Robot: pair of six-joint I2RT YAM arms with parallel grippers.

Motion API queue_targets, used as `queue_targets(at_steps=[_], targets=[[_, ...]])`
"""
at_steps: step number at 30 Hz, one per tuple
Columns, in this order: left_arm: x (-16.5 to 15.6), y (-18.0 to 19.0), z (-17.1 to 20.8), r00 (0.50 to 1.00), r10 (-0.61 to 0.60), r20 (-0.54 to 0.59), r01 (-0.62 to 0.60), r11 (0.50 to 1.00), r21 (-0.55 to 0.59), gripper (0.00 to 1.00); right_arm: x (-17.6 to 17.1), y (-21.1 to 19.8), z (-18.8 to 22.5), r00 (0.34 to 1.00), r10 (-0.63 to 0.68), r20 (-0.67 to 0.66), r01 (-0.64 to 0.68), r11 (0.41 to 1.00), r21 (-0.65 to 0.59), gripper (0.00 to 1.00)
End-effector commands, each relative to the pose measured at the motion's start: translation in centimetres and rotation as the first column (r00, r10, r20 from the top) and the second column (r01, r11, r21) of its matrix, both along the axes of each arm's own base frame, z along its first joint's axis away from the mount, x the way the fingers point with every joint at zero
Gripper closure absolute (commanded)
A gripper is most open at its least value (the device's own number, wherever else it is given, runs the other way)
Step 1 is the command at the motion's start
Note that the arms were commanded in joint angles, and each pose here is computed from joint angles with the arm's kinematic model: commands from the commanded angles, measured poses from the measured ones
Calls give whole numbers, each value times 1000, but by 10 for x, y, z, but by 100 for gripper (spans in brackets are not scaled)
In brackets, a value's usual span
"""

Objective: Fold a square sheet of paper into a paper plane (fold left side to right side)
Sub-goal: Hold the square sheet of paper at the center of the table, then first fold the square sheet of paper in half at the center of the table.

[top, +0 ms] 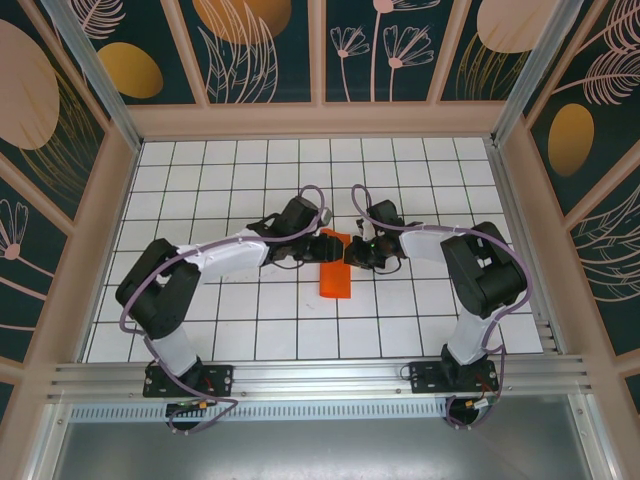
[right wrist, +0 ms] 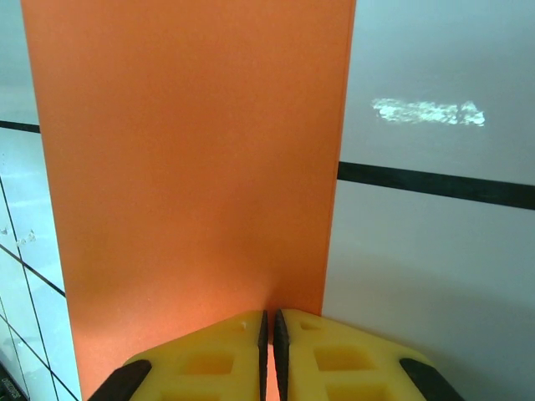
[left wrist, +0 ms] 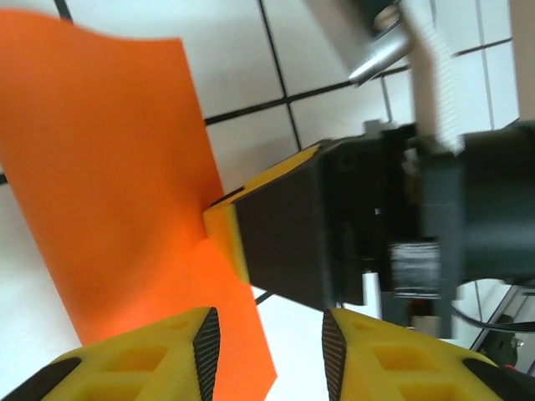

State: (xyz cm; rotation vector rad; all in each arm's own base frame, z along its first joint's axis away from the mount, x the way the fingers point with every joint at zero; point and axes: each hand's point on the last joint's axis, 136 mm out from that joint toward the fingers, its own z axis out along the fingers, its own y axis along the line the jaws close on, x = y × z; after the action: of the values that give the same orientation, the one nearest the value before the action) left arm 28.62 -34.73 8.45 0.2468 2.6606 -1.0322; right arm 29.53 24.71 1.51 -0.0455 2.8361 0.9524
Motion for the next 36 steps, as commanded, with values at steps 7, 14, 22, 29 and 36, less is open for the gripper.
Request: queue_targets(at_steps=[7, 14, 22, 29, 36], targets=[[-15, 13, -47, 996, 14, -91, -8, 998, 64, 65, -16, -15, -29, 997, -7, -79, -2, 994, -108, 84], [-24, 32, -76, 993, 36, -117, -18, 987, 158, 67, -17, -17, -30, 997, -8, -81, -2, 993, -120, 84], [-37, 49, -94, 988, 54, -142, -23, 978, 206, 68, -18, -19, -32, 997, -9, -83, -2, 991, -134, 84], [-40, 57, -72, 992, 67, -104, -46, 980, 193, 65, -18, -20, -31, 997, -7, -81, -4, 990, -138, 84], [-9, 46, -17, 997, 81, -15, -80, 995, 59, 64, -17, -18, -31, 997, -4, -80, -6, 992, -128, 84]])
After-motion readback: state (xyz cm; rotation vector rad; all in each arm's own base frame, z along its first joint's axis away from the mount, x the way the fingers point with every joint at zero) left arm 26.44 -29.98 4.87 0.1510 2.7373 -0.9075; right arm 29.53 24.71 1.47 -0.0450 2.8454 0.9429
